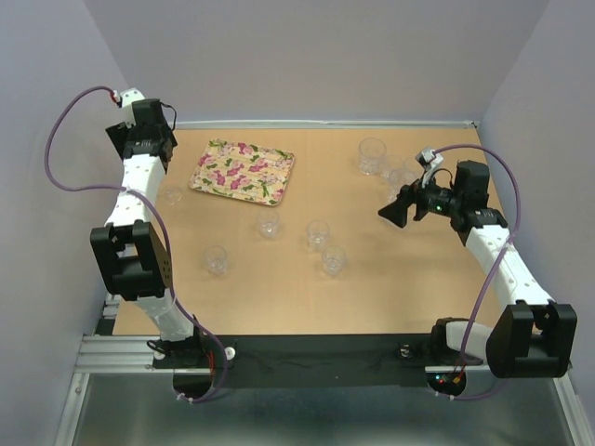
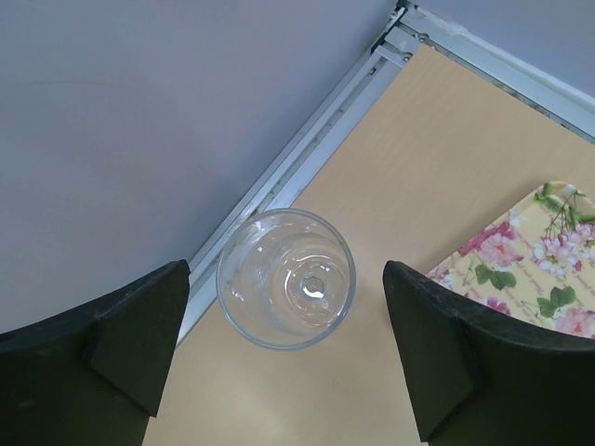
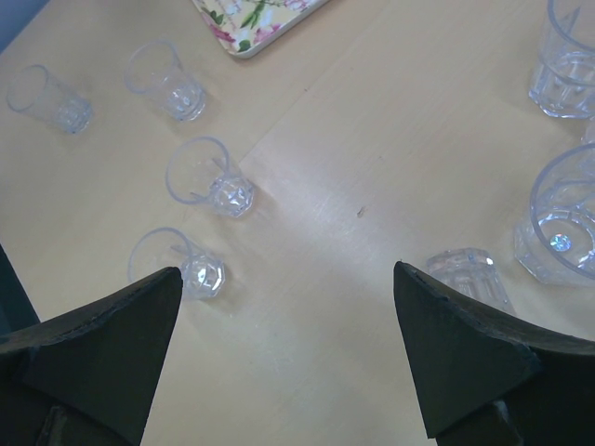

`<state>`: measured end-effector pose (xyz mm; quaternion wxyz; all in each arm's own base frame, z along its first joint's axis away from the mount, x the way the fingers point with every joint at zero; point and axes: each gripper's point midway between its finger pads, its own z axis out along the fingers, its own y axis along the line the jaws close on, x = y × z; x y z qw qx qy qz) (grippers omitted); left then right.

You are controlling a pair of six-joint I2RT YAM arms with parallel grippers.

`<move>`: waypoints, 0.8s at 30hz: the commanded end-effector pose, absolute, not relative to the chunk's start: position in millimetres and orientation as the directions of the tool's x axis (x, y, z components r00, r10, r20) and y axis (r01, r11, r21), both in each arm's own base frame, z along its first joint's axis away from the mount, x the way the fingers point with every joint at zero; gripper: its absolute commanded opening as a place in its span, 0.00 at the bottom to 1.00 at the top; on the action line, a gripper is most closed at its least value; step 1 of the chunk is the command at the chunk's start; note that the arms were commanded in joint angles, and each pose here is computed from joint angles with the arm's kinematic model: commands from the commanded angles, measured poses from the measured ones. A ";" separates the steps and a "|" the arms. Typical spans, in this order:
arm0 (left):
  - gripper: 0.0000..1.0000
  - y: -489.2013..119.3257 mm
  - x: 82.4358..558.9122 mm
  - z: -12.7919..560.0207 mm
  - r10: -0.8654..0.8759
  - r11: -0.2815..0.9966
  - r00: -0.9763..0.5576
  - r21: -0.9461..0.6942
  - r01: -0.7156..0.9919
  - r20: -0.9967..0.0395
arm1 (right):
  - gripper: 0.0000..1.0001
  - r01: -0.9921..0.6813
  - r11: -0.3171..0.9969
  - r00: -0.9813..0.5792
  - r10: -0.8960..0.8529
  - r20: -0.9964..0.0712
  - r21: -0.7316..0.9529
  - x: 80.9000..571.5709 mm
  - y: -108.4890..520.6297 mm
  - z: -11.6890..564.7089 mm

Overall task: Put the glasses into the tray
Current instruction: Grab a glass with a robot arm

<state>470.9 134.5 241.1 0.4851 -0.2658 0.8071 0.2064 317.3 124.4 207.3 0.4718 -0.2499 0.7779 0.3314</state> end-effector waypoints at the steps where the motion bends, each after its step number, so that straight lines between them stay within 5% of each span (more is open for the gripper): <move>1: 0.96 140.7 479.2 246.6 -0.195 0.785 -0.354 0.071 -0.615 -0.915 | 1.00 -0.708 0.662 -0.401 -0.087 -0.912 0.248 315.1 123.2 207.7; 14: 0.78 144.4 481.5 240.7 -0.189 0.809 -0.323 0.039 -0.586 -0.927 | 1.00 -0.702 0.670 -0.399 -0.092 -0.912 0.239 316.9 121.5 207.0; 24: 0.42 140.4 475.8 263.9 -0.159 0.826 -0.240 0.004 -0.564 -0.958 | 1.00 -0.702 0.671 -0.400 -0.091 -0.912 0.241 316.9 121.6 207.0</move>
